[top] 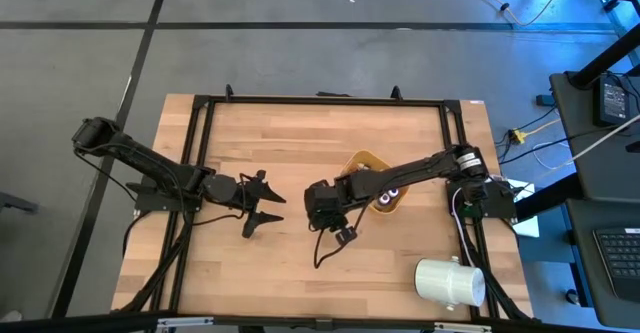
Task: Pick & Place food coloring
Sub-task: Put the large yellow food coloring bottle in the yellow bin
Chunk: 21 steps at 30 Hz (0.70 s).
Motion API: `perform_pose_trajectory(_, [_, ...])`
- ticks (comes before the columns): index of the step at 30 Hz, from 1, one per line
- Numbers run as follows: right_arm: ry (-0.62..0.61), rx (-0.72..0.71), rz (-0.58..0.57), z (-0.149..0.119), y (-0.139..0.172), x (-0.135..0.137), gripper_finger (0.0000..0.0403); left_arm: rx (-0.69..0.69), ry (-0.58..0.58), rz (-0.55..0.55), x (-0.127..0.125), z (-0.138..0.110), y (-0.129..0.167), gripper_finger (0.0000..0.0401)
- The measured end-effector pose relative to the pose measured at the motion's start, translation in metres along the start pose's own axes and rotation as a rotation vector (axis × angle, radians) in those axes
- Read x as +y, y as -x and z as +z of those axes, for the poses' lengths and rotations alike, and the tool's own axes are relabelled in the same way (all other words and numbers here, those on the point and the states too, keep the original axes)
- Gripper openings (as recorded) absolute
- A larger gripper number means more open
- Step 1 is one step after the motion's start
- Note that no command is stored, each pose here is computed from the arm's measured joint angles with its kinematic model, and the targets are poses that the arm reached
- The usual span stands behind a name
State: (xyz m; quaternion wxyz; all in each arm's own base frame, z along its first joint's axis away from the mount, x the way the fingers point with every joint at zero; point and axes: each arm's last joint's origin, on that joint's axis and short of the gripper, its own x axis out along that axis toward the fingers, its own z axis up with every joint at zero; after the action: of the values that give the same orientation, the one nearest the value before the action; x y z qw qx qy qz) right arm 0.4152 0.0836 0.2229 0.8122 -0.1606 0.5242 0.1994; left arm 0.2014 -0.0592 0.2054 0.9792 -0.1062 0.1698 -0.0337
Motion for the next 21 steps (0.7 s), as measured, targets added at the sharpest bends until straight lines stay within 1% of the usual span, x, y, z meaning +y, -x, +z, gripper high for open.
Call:
perform_pose_trajectory(3, [-0.009, -0.034, -0.01, 0.002, 0.022, 0.004, 0.0133, 0.001, -0.001, 0.0, 0.0, 0.0, 0.0, 0.0239])
perform_pose_trajectory(9, [-0.101, -0.077, -0.024, -0.005, 0.076, 0.011, 0.0133, 0.004, -0.001, 0.001, 0.0, 0.0, 0.0, 0.0239])
perform_pose_trajectory(12, [-0.167, -0.058, -0.056, -0.013, 0.101, 0.014, 0.0133, 0.01, -0.002, 0.003, 0.0, -0.001, 0.0, 0.0239])
perform_pose_trajectory(16, [-0.252, 0.012, -0.126, -0.028, 0.122, 0.018, 0.0133, 0.016, -0.004, 0.006, 0.0, -0.002, 0.0, 0.0239])
perform_pose_trajectory(21, [-0.324, 0.077, -0.174, -0.04, 0.134, 0.019, 0.0132, 0.019, -0.004, 0.006, 0.001, -0.002, 0.0, 0.0239])
